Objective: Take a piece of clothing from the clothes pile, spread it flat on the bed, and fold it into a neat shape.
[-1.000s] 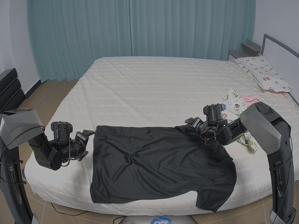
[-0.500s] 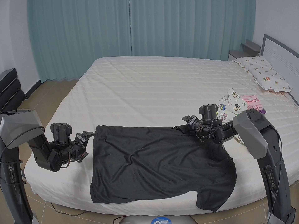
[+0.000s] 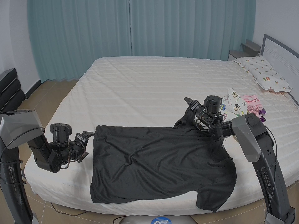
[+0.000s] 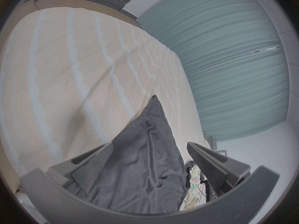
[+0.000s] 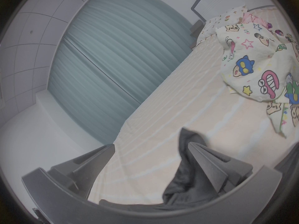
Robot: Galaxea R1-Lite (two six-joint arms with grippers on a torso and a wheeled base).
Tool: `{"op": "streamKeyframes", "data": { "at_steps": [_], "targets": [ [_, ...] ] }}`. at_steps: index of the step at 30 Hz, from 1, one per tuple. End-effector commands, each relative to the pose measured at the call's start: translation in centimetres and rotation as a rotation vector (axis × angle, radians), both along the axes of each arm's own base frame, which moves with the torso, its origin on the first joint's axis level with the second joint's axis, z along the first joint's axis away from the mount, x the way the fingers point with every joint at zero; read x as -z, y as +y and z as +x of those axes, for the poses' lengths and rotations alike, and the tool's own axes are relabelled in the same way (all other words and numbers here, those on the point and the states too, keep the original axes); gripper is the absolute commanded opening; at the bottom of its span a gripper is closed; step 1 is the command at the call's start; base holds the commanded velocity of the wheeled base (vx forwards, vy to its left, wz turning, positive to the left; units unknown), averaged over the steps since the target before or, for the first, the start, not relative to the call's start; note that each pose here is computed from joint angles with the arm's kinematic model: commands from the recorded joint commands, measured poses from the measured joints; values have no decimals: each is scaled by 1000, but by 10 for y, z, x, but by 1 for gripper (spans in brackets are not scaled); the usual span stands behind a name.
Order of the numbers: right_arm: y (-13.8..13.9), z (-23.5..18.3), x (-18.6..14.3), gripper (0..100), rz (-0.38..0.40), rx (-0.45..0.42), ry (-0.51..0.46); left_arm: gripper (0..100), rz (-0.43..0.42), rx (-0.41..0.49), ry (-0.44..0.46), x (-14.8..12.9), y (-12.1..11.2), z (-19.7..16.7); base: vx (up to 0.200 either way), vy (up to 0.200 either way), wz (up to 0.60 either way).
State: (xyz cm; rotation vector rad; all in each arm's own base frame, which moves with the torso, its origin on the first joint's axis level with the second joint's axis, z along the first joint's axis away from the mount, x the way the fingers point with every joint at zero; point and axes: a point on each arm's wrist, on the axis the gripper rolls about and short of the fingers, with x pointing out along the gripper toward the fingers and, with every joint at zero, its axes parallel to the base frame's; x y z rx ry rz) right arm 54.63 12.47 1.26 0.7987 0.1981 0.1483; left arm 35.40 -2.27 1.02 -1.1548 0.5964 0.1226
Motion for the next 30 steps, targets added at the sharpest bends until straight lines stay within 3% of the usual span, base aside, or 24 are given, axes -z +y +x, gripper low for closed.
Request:
{"op": "streamKeyframes", "data": {
  "at_steps": [1,7,9,15,24,25,30],
  "targets": [
    [-16,3,6,100,-24,26,33,100,0,0,2,1,0,0,0,0,0],
    [-30,4,13,100,-130,35,72,100,0,0,2,1,0,0,0,0,0],
    [-34,1,25,100,-218,19,95,100,0,0,2,1,0,0,0,0,0],
    [-32,-6,48,100,-375,-41,115,100,0,0,2,1,0,0,0,0,0],
    [-23,-9,62,100,-412,-71,138,100,1,0,1,1,0,0,0,0,0],
    [-23,-9,63,0,-420,-72,140,100,1,0,1,1,0,0,0,0,0],
    [-26,-7,65,0,-420,-61,129,100,2,-1,1,1,0,0,0,0,0]
  ]
}}
